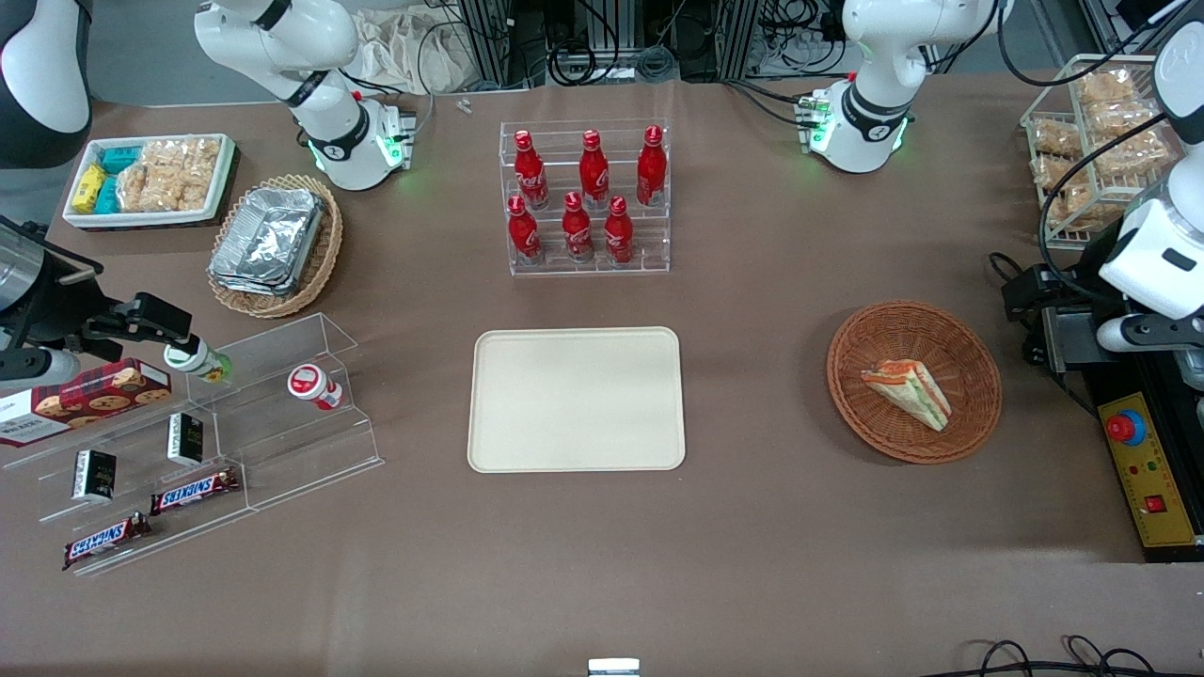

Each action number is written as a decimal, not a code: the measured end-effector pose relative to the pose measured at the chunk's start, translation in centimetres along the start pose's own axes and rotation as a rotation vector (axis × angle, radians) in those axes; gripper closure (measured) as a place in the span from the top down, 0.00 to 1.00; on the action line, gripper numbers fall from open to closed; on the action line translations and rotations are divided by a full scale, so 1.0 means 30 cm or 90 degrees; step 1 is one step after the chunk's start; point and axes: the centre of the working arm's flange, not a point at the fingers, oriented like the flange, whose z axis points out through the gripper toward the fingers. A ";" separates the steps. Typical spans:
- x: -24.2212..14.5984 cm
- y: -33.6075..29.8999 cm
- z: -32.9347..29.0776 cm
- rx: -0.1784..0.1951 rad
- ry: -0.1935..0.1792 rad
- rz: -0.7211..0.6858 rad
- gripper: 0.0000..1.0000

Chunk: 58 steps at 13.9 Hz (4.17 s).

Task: Place sandwich from basket to tray
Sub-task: 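Move the left gripper over the wicker basket above the wrapped sandwich, then lower the left gripper into the basket and close it on the sandwich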

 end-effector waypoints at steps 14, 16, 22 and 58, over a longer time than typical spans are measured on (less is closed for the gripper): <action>0.001 0.019 0.241 -0.018 -0.077 -0.261 1.00; -0.003 0.023 0.328 -0.012 -0.083 -0.340 1.00; -0.042 0.029 0.669 0.007 -0.051 -0.424 1.00; -0.084 0.019 1.133 -0.002 -0.010 -0.432 0.27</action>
